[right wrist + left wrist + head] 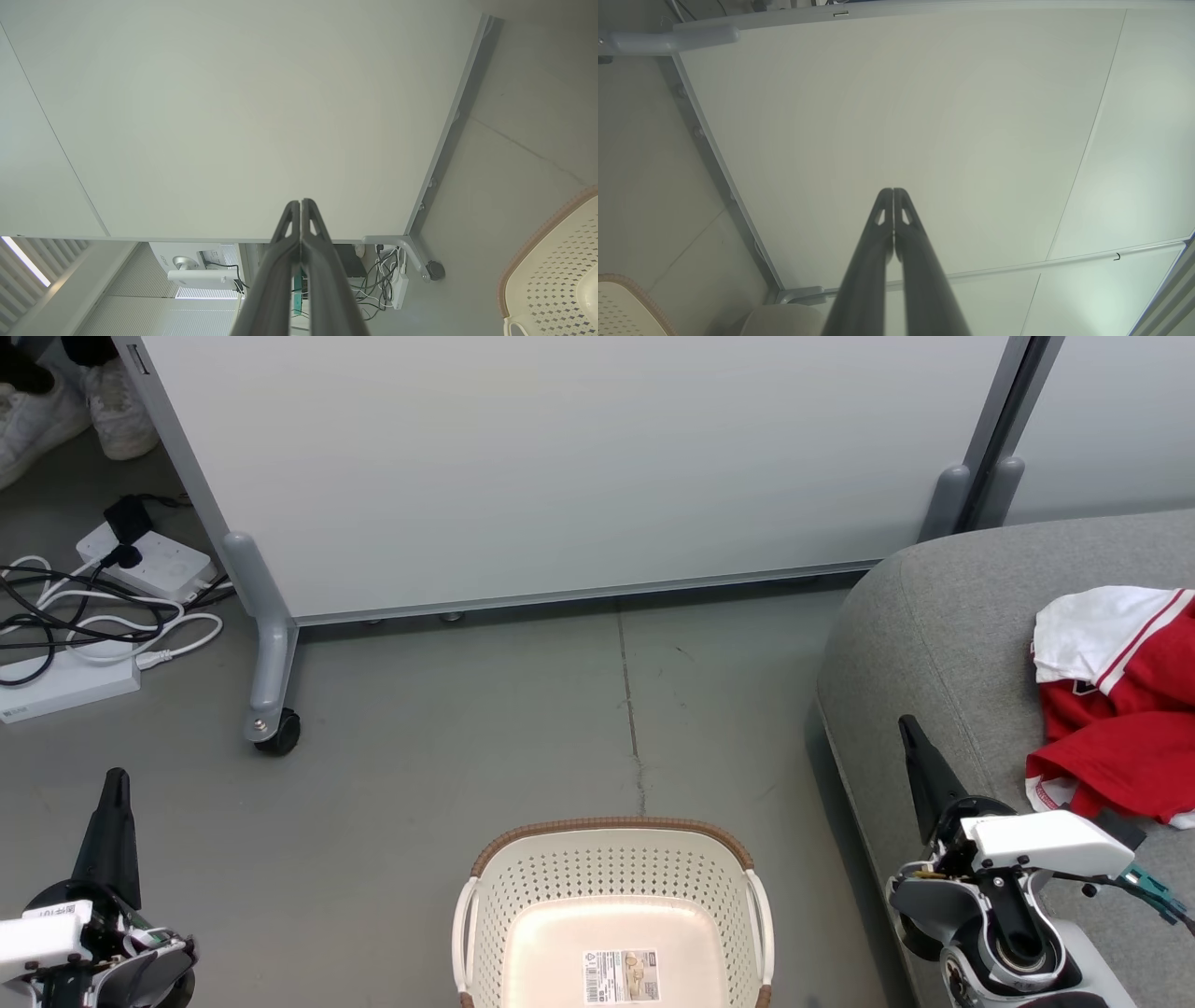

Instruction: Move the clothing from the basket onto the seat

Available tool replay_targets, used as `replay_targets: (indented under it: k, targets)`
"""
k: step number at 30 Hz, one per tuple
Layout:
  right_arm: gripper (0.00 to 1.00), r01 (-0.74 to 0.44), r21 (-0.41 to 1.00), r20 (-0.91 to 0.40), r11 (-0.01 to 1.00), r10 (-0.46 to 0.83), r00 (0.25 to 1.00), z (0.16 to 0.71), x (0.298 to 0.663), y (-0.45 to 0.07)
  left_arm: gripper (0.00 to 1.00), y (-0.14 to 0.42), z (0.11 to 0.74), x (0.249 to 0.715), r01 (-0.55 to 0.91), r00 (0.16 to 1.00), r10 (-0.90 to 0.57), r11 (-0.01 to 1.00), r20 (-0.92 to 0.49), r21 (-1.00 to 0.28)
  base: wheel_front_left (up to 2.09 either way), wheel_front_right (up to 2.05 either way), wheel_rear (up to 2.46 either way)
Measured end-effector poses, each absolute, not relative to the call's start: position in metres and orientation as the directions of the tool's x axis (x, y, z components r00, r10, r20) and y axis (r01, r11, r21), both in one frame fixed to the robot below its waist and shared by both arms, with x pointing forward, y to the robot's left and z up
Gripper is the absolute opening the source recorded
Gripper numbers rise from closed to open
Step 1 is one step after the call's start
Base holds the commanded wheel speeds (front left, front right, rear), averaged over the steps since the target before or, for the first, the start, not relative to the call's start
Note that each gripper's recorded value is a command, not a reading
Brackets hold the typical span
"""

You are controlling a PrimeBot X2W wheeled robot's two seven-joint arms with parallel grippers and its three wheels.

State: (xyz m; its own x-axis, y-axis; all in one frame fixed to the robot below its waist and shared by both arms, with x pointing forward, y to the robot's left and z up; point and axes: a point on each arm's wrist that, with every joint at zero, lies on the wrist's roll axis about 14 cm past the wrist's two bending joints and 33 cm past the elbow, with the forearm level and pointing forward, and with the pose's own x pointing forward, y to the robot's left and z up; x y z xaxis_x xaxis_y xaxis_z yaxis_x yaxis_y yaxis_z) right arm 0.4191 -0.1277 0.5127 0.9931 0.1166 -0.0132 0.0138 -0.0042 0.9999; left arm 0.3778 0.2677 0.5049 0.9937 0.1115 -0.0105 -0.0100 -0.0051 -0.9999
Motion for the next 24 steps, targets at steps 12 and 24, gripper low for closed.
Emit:
replay_targets:
  k: [12, 24]
  targets:
    - [0.0, 0.014, 1.0, -0.013, -0.004, 0.117, 0.993, 0.5126, 0.4191, -0.1277, 0.0, 0.2677, 0.5049, 0.3778, -0.01, 0.994, 0.111, -0.005, -0.01, -1.0, 0.0, 0.0, 0.0]
    - [0.0, 0.014, 1.0, -0.013, -0.004, 0.117, 0.993, 0.5126, 0.4191, -0.1277, 0.0, 0.2677, 0.5049, 0.3778, -0.01, 0.994, 0.111, -0.005, -0.01, -1.0, 0.0, 0.0, 0.0]
